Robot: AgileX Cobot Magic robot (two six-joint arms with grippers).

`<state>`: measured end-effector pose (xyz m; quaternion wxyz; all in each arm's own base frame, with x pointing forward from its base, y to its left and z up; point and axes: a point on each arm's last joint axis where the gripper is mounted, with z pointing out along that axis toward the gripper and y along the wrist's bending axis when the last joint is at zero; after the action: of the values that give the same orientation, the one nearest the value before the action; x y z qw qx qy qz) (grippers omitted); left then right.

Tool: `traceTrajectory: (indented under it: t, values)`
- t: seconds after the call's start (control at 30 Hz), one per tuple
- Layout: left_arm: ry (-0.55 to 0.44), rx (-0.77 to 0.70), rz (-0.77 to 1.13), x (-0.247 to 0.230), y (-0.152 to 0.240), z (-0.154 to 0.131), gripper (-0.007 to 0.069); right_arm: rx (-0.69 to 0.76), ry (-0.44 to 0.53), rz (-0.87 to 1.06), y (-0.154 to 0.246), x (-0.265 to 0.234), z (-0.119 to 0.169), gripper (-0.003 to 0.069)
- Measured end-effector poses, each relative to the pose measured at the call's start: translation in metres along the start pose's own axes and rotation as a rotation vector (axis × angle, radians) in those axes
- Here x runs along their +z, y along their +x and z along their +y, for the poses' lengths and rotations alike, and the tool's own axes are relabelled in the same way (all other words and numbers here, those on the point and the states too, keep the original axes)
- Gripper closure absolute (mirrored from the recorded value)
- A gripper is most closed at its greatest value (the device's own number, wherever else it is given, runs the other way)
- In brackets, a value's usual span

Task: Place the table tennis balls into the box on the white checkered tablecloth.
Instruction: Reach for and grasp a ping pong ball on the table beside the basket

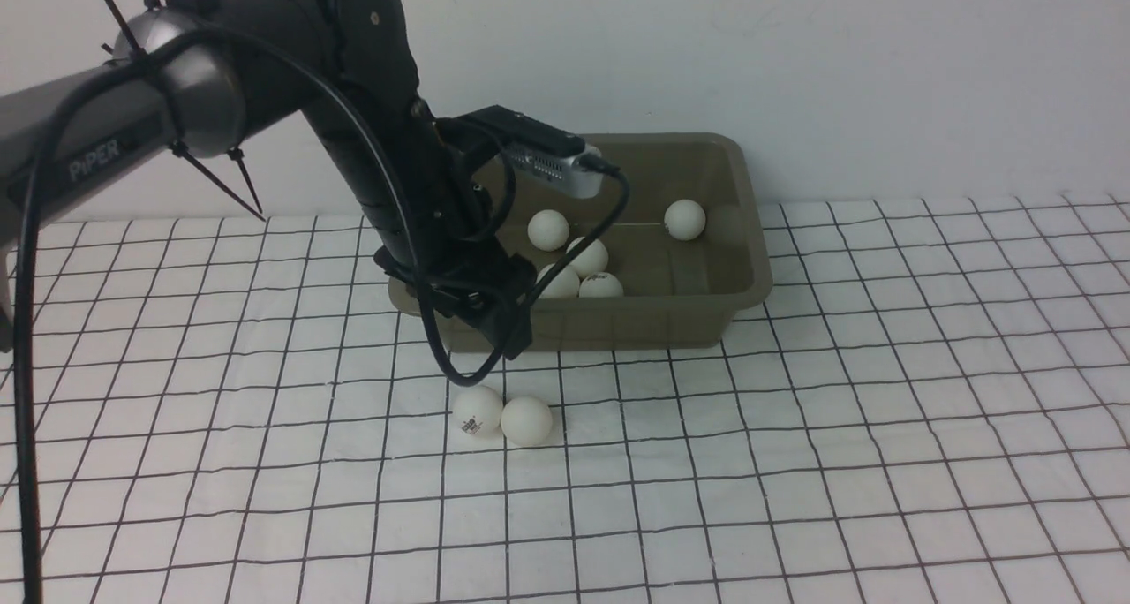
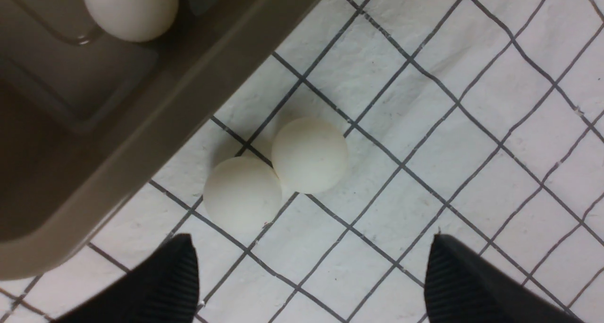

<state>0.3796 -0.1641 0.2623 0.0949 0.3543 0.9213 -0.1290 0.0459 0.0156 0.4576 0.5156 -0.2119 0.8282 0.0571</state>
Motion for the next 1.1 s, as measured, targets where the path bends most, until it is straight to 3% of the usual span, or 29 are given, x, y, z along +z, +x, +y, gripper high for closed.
traceTrajectory:
  t: [0.17, 0.5, 0.73, 1.1]
  values:
    - [-0.02, -0.018, 0.027, 0.004, 0.004, 0.002, 0.0048, 0.0, 0.0, 0.0, 0.0, 0.0, 0.0, 0.0676]
    - [0.02, -0.028, 0.237, 0.04, 0.057, -0.003, 0.0055, 0.0, 0.0, 0.0, 0.0, 0.0, 0.0, 0.0676]
    - [-0.012, 0.001, 0.117, 0.042, 0.046, 0.0, 0.0104, 0.0, 0.0, 0.0, 0.0, 0.0, 0.0, 0.0676]
    - [-0.082, 0.06, -0.041, 0.042, 0.032, 0.006, 0.0105, 0.002, -0.005, 0.0, 0.0, 0.0, 0.0, 0.0676]
